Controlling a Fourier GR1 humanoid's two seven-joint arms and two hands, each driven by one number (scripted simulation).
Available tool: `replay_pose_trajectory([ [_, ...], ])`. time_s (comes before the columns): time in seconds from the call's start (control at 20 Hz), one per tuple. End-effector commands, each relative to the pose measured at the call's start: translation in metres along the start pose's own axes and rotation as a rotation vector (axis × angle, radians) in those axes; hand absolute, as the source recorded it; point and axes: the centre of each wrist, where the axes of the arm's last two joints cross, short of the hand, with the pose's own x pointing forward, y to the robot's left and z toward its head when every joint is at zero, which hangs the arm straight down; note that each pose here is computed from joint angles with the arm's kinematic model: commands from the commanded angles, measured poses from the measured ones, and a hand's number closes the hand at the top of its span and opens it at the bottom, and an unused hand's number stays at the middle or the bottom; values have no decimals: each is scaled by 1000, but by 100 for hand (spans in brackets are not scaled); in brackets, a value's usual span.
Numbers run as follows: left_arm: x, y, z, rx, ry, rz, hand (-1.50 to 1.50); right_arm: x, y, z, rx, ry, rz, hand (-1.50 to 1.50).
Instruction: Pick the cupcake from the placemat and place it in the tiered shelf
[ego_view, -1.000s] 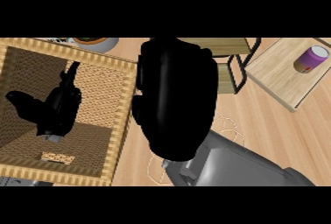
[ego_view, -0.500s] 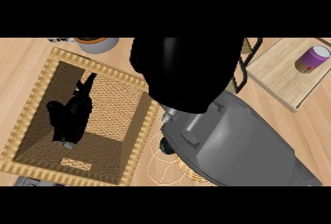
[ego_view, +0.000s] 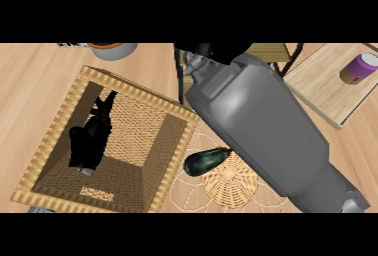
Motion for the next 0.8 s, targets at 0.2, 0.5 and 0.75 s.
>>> replay_pose_trajectory([
  [0.2, -22, -15, 8, -59, -54, -27, 0, -16, 29, -17, -55, -25, 5, 150],
  [0.5, -4, -9, 1, -55, -65, -28, 0, -41, 39, -31, -123, 89, -263, 150],
  [0.75, -2, 12, 6, -51, -61, -27, 0, -55, 55, -47, -120, 84, -294, 150],
])
